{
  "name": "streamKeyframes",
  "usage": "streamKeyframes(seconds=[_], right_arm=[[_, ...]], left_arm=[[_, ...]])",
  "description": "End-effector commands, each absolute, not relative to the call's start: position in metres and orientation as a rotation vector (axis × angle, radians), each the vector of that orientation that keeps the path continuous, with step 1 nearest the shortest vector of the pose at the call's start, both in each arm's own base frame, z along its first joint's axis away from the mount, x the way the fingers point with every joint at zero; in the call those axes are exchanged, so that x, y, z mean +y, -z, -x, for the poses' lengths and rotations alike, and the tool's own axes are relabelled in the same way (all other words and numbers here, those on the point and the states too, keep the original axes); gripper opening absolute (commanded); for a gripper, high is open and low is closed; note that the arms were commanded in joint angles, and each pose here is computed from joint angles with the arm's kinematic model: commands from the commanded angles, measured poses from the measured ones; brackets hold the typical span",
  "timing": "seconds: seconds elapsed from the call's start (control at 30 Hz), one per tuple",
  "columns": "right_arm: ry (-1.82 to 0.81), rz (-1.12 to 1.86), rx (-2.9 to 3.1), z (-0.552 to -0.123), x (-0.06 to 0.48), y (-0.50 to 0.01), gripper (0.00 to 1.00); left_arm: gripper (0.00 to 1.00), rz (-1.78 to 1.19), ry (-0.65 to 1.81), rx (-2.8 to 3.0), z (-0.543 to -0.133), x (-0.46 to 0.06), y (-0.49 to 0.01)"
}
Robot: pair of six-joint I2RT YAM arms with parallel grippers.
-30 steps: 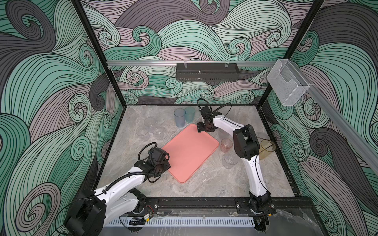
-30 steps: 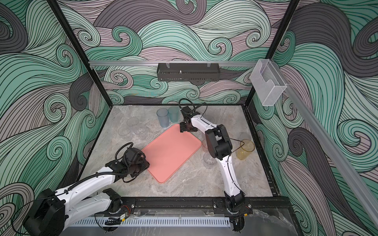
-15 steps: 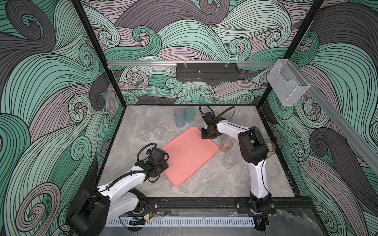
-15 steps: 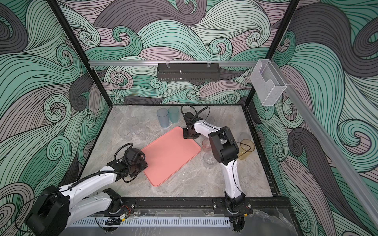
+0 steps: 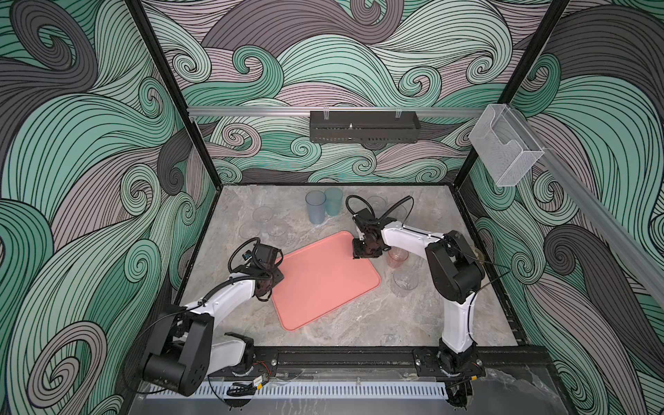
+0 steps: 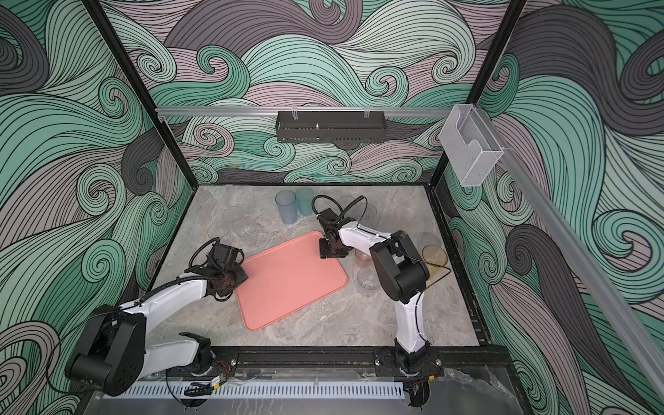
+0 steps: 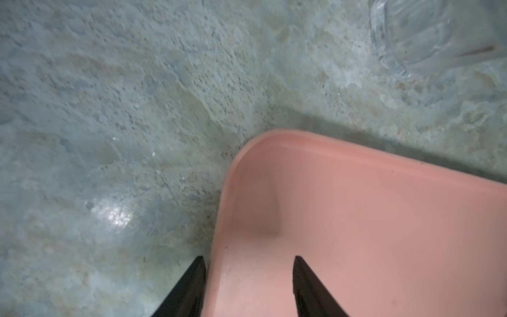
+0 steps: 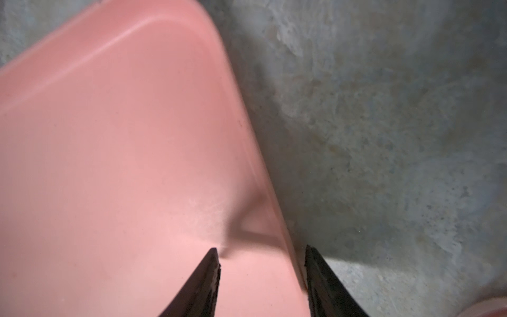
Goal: Place the glasses into the tray
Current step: Rotate the tray at the center of the table.
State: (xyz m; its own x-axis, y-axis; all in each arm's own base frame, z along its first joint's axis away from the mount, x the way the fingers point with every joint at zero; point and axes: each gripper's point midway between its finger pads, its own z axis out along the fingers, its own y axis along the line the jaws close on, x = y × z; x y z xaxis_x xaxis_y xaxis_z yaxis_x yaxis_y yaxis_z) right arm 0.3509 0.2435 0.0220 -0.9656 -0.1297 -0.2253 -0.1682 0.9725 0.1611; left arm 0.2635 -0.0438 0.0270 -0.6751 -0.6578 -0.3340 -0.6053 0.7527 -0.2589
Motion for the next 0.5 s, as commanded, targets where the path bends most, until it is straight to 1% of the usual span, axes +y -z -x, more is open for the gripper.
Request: streamKeyframes(seconds=[0.0, 0.13, 0.3, 0.47], right_arm=[[-0.3, 0.238, 2.914, -0.333, 0.252, -0.033, 0.52], [-0.271, 0.225, 2.917, -0.325, 0.244, -0.031, 0.53], [-0.231, 0.244, 2.928, -0.314, 0.233, -0.03, 0.55], [-0.193, 0.27, 2.927, -0.306, 0.227, -0.031, 0.57]], left_arm=[[0.54, 0.922, 0.22, 2.519, -0.289, -0.049, -0.041], [0.54, 0.879, 0.26, 2.569, -0.308, -0.061, -0.046], [0.55, 0.839, 0.288, 2.624, -0.328, -0.073, -0.033], [0.55, 0.797, 0.348, 2.637, -0.342, -0.084, -0.031]])
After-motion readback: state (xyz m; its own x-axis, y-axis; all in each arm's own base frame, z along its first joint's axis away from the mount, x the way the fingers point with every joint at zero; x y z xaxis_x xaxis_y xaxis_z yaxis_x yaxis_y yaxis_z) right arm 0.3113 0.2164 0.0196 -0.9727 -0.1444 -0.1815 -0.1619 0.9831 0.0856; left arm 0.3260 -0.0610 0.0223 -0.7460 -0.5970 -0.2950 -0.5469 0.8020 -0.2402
